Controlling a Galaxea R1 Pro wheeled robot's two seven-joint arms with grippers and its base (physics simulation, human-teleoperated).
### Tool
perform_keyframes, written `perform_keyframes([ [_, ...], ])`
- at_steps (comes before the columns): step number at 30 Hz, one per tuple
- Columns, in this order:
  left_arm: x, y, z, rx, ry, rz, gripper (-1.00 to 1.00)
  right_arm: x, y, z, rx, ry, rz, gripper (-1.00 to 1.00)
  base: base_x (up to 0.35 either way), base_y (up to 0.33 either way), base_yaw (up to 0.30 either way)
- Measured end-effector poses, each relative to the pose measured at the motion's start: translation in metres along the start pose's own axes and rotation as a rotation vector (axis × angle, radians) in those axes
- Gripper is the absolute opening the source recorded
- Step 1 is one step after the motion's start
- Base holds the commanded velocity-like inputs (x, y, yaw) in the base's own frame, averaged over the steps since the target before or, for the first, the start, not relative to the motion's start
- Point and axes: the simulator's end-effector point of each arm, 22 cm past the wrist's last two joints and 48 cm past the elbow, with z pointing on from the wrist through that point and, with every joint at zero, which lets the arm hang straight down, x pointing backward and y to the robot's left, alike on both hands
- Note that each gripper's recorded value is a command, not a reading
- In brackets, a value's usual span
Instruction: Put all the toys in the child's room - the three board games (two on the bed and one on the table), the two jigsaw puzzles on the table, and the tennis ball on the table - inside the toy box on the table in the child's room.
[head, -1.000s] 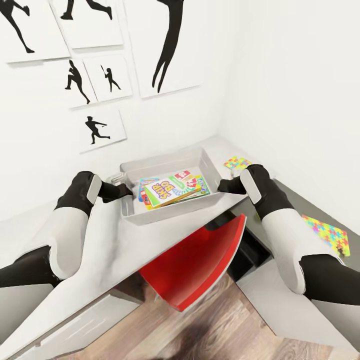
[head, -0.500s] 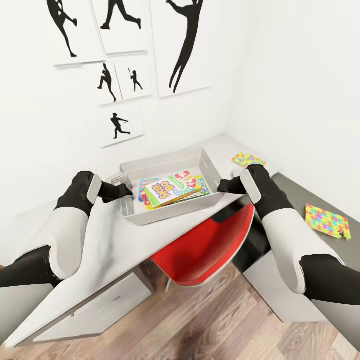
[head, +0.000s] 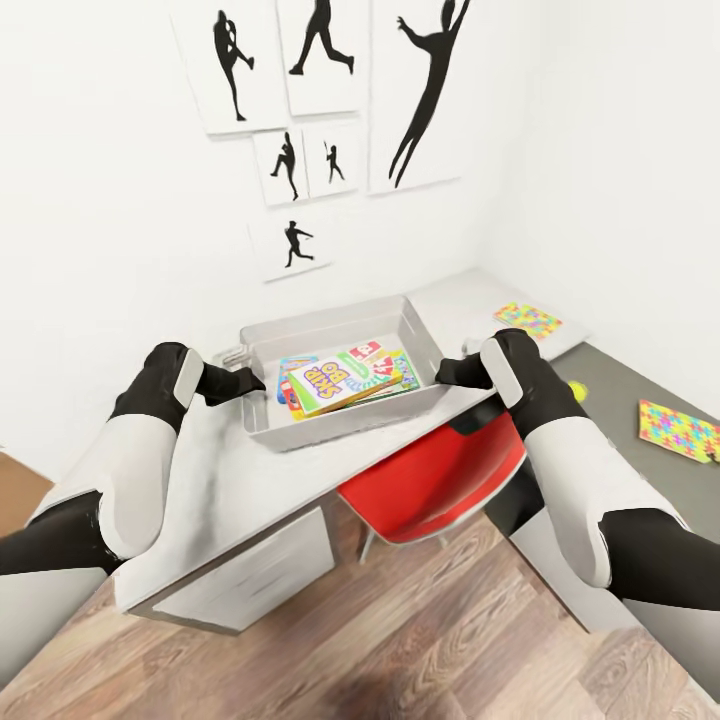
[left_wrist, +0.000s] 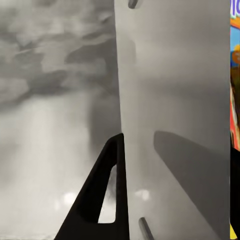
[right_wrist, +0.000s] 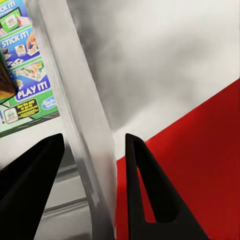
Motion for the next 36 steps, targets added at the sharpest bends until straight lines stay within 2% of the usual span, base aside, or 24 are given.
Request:
perform_keyframes([
  [15,-0.0026,0.0,-0.0036,-0.002,-0.004,0.002,-1.0,-0.0017,0.0019,-0.0018,-0.003,-0.005,0.0,-1.0,-0.12,0.099,0.02],
  [31,-0.0064,-0.0001,-0.0087,-0.007,-0.009,0.006,-1.0,-0.003,0.0041,-0.003,-0.011,-0.008,0.003,-1.0,-0.072,0.055,0.254],
  [36,-0.0062,-0.0013,-0.0088,-0.005,-0.009,0.007,-1.0,-0.003,0.0031,-0.0034,-0.012,-0.008,0.006,-1.0,-0.062,0.041,0.087],
])
